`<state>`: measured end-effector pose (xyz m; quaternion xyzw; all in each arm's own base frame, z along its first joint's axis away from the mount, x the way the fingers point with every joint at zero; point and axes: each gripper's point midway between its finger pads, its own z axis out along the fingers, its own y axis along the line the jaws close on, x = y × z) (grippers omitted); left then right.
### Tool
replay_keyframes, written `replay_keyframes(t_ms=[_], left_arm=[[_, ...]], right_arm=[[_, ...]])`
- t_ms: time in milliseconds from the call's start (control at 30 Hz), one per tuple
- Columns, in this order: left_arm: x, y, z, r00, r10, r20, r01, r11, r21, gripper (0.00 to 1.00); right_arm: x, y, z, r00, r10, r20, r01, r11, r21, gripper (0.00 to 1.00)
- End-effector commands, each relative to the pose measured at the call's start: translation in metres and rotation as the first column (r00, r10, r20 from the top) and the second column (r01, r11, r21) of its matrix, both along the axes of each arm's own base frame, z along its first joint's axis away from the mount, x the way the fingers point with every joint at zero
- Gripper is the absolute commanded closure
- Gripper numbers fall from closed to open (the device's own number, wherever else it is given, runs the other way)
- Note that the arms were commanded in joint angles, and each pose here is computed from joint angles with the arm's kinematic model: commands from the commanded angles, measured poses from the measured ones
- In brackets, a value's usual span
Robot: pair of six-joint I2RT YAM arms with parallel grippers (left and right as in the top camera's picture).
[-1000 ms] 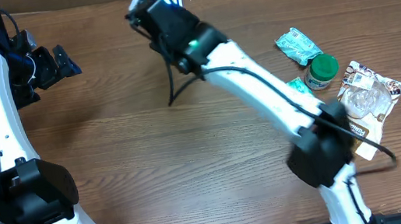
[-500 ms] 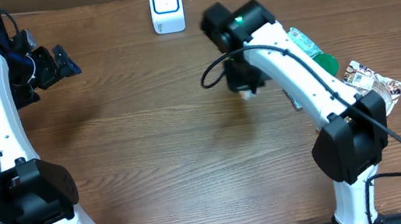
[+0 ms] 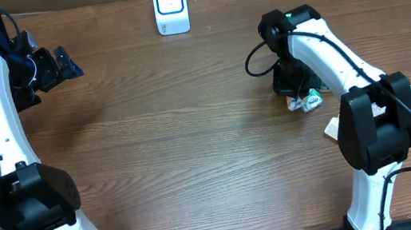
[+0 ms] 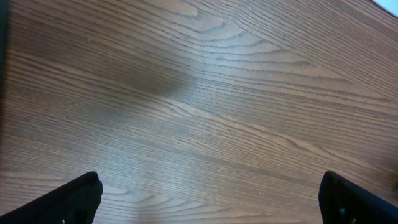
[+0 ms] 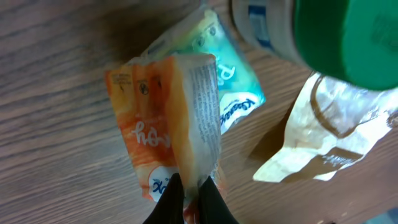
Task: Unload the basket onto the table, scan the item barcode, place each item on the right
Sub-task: 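Carry the orange pack right and set it beside the teal pack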
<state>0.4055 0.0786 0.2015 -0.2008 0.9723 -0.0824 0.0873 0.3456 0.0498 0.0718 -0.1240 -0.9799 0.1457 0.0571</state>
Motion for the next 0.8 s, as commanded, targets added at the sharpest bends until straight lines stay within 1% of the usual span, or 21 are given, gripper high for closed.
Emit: replay_keyframes(t_ms=[0, 100, 133, 200, 233, 333, 500, 667, 767], left_arm=[[0.001, 0.002, 0.009, 1.000, 0.010, 0.025, -0.010, 1.000, 0.009, 0.00], [0.001, 0.002, 0.009, 1.000, 0.010, 0.025, -0.010, 1.000, 0.009, 0.00], [0.001, 0.002, 0.009, 1.000, 0.010, 0.025, -0.010, 1.000, 0.009, 0.01], [0.001, 0.002, 0.009, 1.000, 0.010, 0.025, -0.010, 1.000, 0.009, 0.00], [0.001, 0.002, 0.009, 1.000, 0.010, 0.025, -0.010, 1.000, 0.009, 0.01], [0.001, 0.002, 0.009, 1.000, 0.010, 0.025, -0.010, 1.000, 0.009, 0.00], [0.001, 0.002, 0.009, 1.000, 0.010, 0.025, -0.010, 1.000, 0.009, 0.00], [0.001, 0.002, 0.009, 1.000, 0.010, 0.025, -0.010, 1.000, 0.009, 0.00], [0.001, 0.002, 0.009, 1.000, 0.010, 0.025, -0.010, 1.000, 0.009, 0.00]], right_arm=[[0.005, -0.016, 0.003, 1.000, 0.027, 0.011, -0.027, 0.998, -0.049, 0.96], [0.008, -0.034, 0.006, 0.998, -0.038, 0.041, 0.042, 0.993, -0.107, 0.95], [0.009, -0.038, 0.005, 0.998, -0.054, 0.043, 0.058, 0.993, -0.105, 0.91], [0.009, -0.045, 0.005, 0.996, -0.072, 0.043, 0.077, 0.992, -0.105, 0.78], [0.008, -0.048, 0.006, 0.996, -0.082, 0.040, 0.085, 0.991, -0.105, 0.73], [0.007, -0.050, 0.006, 0.996, -0.087, 0.033, 0.090, 0.990, -0.107, 0.61], [0.006, -0.048, 0.008, 0.997, -0.076, 0.026, 0.078, 0.992, -0.094, 0.59], [0.009, -0.026, 0.018, 0.999, -0.016, 0.039, 0.015, 0.999, 0.031, 0.59], [0.012, -0.003, 0.037, 0.994, 0.052, 0.092, -0.062, 0.992, 0.108, 0.59]])
